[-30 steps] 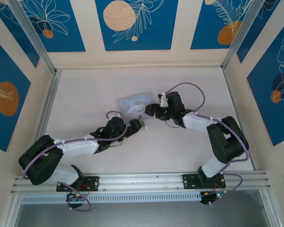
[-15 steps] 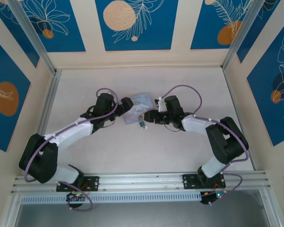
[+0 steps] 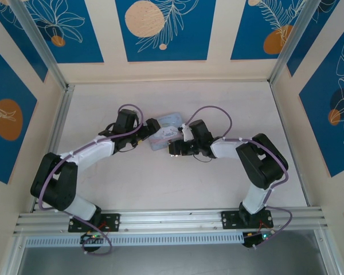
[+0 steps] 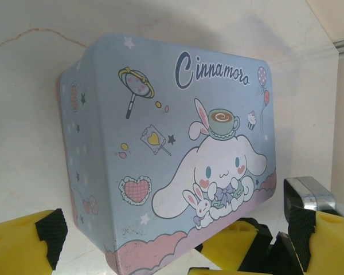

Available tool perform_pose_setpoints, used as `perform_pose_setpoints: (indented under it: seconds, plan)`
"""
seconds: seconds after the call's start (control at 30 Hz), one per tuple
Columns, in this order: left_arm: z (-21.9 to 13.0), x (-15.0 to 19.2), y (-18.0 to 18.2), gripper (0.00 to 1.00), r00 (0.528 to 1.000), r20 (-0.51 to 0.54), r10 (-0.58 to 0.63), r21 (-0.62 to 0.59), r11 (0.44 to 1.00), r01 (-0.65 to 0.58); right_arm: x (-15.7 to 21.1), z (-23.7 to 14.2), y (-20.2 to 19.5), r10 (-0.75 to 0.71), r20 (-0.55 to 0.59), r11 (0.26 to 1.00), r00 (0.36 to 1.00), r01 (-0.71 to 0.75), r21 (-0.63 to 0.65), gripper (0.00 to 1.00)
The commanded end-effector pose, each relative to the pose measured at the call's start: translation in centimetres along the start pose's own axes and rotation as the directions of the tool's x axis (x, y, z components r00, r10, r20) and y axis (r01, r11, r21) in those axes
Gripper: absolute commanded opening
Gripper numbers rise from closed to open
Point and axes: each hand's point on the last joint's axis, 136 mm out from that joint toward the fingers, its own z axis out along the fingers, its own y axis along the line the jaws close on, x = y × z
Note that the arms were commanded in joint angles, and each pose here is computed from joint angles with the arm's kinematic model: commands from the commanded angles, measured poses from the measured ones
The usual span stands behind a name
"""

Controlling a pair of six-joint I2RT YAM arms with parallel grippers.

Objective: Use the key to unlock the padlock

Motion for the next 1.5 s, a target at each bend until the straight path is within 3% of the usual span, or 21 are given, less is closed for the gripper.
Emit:
perform_pose_setpoints:
  seconds: [0.0, 0.57, 1.13, 1.47]
  plan:
    - [0.2, -0.5, -0.5, 1.00, 1.000, -0.010, 0.001, 0.021, 1.000, -0.001, -0.2, 0.4, -0.3, -0.031, -0.007, 0.999, 0.999, 0.032, 0.019, 0.50]
    - [1.0, -0.2, 0.0, 1.00, 0.999, -0.019, -0.026, 0.024, 0.999, 0.026, 0.6, 1.6, -1.3, -0.024, -0.031, 0.996, 0.999, 0.027, 0.080, 0.41]
    - [0.8, -0.6, 0.1, 1.00, 0.999, -0.008, -0.031, 0.033, 0.999, 0.032, 1.0, 0.9, -2.3, 0.005, -0.020, 0.993, 1.000, -0.003, 0.119, 0.13]
    - [0.7, -0.7, 0.5, 1.00, 1.000, -0.002, -0.011, 0.011, 1.000, 0.011, 0.3, -0.1, -1.3, 0.059, 0.007, 0.996, 0.998, -0.059, 0.060, 0.02]
